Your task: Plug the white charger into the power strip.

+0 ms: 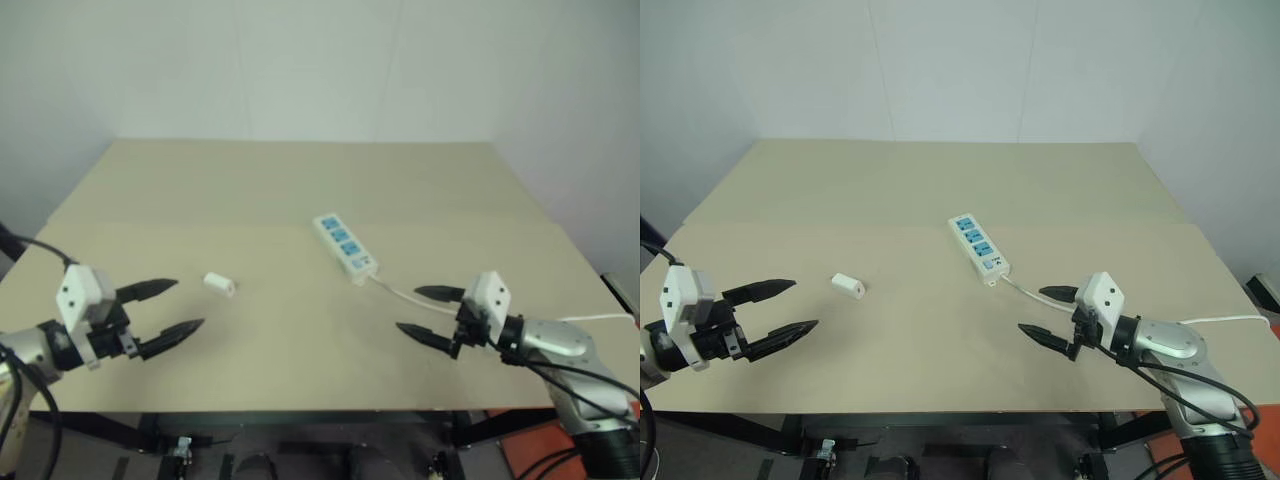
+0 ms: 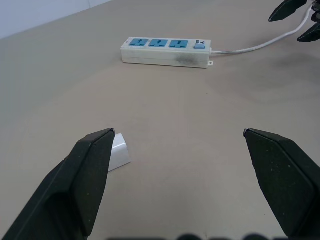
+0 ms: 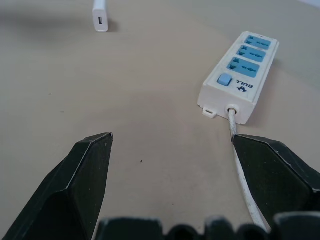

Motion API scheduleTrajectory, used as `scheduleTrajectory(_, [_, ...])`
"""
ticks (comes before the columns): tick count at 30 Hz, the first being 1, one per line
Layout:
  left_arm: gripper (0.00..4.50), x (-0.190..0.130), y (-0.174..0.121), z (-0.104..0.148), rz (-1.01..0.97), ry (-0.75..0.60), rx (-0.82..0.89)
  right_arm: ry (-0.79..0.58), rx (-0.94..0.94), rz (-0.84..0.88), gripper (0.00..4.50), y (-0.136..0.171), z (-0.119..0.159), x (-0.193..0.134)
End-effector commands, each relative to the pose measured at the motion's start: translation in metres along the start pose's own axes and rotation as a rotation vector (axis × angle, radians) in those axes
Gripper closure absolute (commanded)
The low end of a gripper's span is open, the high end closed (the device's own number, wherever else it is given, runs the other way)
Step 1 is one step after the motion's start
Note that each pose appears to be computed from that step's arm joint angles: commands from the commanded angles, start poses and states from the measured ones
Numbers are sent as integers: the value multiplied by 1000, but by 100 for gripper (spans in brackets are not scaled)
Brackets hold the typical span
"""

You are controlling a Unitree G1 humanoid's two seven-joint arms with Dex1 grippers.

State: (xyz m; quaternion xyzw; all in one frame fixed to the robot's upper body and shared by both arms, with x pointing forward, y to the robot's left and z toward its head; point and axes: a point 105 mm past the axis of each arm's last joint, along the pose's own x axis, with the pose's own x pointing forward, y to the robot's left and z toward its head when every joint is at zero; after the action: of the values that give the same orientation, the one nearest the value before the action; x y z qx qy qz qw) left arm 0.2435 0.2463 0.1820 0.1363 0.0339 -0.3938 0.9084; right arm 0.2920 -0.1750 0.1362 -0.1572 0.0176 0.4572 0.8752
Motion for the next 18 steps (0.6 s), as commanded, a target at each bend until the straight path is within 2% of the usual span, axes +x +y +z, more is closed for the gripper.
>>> scheduleTrajectory(1, [0, 1, -3, 8, -20, -25, 25, -34, -30, -16, 4, -2, 13, -2])
scheduleTrajectory(11, [0, 3, -2, 9, -25, -30, 28, -27, -25, -48, 4, -5, 12, 5])
scheduleTrajectory(18, [0, 10, -1, 11, -43, -42, 30, 151, 1, -309, 4, -31, -17, 46])
